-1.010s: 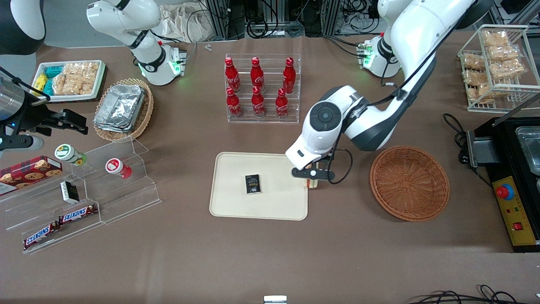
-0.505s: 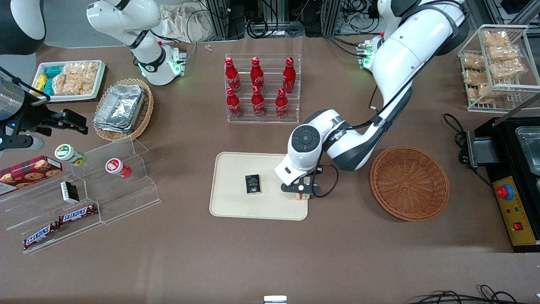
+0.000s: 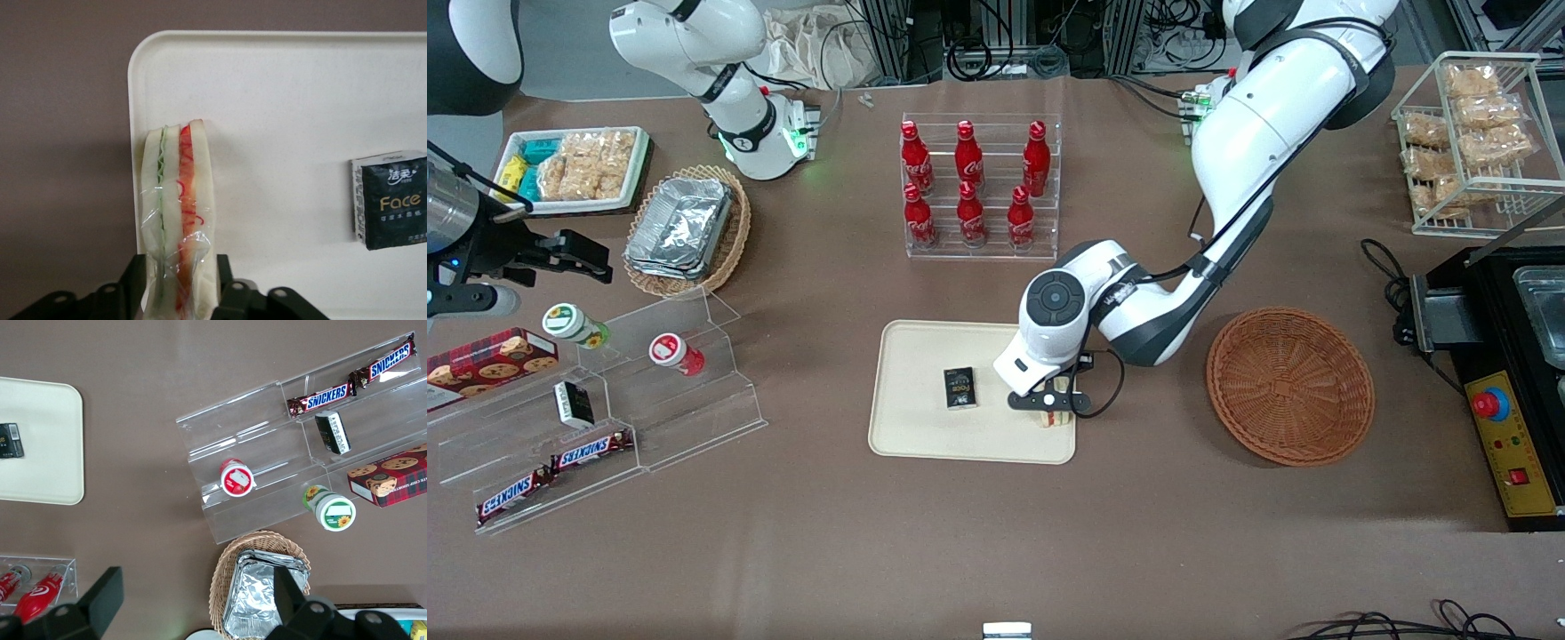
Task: Place sandwich from basket to tray
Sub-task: 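Lower the sandwich onto the tray beside the tissue pack and open the left gripper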
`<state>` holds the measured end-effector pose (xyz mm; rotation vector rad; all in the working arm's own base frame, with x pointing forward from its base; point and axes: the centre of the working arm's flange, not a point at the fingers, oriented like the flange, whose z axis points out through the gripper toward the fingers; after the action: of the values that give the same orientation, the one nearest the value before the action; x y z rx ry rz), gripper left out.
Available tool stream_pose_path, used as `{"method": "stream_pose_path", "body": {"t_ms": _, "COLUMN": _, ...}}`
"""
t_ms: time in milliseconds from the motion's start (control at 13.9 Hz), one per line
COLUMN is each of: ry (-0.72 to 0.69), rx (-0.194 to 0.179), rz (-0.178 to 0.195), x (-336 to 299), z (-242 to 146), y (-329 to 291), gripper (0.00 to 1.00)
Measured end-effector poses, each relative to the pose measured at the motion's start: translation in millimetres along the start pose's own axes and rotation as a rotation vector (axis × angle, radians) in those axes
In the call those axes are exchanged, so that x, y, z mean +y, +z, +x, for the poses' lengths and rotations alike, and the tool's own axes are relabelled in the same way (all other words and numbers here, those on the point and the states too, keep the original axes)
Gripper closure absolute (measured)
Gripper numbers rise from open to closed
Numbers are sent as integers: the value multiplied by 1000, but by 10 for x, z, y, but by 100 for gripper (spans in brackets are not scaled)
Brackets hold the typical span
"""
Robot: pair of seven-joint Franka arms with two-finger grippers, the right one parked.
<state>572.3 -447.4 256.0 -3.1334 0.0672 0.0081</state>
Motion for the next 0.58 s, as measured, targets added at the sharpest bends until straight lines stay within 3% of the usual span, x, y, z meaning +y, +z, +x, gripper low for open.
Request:
{"method": "stream_pose_path", "body": {"t_ms": 144, "ry": -20, "rx": -10, "rz": 34, "x": -104, "z": 63, "y": -117, "gripper": 24}}
{"method": "stream_pose_path", "body": {"t_ms": 289, "ry": -55, "rx": -16, "rz": 96, "x": -344, "z": 152, "y": -464, "gripper": 4}}
{"method": "stream_pose_path", "body": {"t_ms": 361, "ry": -77, "rx": -13, "rz": 131, "x": -493, "z": 176, "y": -717, "gripper": 0}}
{"method": "stream_pose_path", "body": {"t_ms": 577, "ry": -171, "rx": -16, "rz": 188, "x": -1002, "z": 196, "y": -1503, "gripper": 0}}
